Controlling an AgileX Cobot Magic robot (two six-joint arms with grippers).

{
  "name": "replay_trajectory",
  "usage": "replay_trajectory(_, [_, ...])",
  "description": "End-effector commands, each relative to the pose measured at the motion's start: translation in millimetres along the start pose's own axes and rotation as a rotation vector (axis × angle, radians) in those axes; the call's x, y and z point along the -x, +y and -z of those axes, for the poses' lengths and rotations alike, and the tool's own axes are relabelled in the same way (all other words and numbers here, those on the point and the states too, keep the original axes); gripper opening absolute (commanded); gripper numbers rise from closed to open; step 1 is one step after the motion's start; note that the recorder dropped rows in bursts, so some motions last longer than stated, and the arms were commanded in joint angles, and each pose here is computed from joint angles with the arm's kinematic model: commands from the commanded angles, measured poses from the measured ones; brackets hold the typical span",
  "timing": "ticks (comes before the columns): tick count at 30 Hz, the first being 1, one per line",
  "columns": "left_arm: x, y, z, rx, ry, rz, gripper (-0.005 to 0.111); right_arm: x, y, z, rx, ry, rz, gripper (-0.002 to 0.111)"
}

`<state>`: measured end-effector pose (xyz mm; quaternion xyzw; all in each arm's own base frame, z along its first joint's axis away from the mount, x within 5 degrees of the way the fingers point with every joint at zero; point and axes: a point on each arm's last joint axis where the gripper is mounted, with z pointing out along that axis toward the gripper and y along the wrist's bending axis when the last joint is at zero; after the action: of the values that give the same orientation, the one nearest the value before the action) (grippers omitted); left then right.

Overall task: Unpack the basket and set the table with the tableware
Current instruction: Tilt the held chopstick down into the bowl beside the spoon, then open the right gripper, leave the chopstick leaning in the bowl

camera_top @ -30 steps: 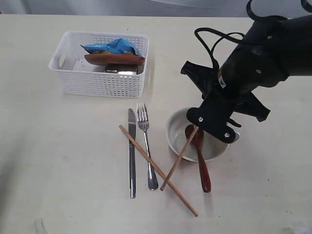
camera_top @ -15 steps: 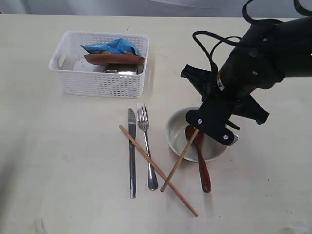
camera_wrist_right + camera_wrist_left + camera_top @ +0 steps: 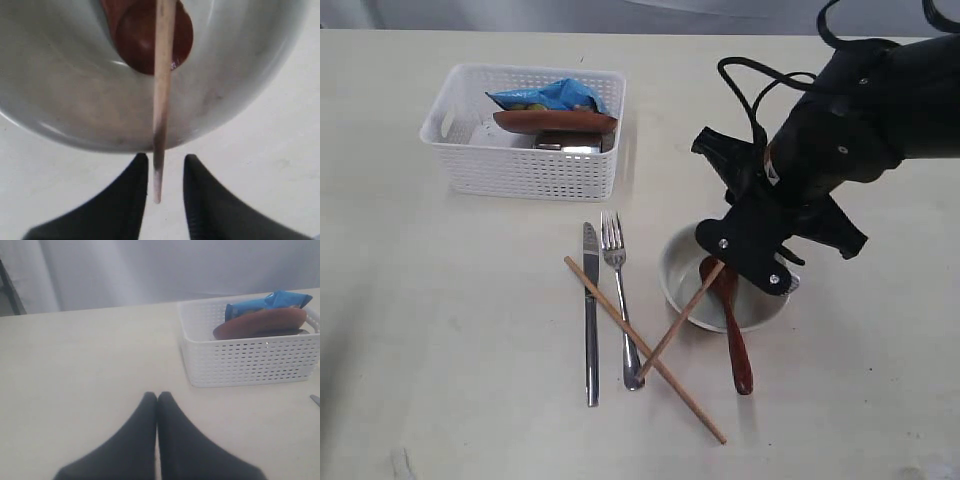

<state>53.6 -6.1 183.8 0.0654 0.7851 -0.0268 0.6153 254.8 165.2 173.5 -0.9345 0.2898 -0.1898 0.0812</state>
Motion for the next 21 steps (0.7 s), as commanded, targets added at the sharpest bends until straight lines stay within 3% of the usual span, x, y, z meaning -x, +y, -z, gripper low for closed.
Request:
replay_trajectory(1, [0.5, -0.5, 0.1, -0.008, -0.012, 0.003, 0.000, -1.7, 1.0, -0.4, 0.003, 0.000, -0.027, 0.043])
replay_trajectory(7, [0.5, -0.5, 0.1, -0.008, -0.012, 0.003, 0.000, -6.2, 3.1, 17.8, -0.014, 0.020, -0.184, 0.038])
replay_trajectory(14, [0.5, -0.5, 0.1, -0.008, -0.012, 0.003, 0.000, -14.2, 17.2, 53.7, 0.014, 0.071, -0.471, 0.038])
replay_trajectory(21, [0.5, -0.5, 0.1, -0.008, -0.012, 0.003, 0.000, -22.3, 20.2, 93.2, -0.163, 0.045, -1.258, 0.038])
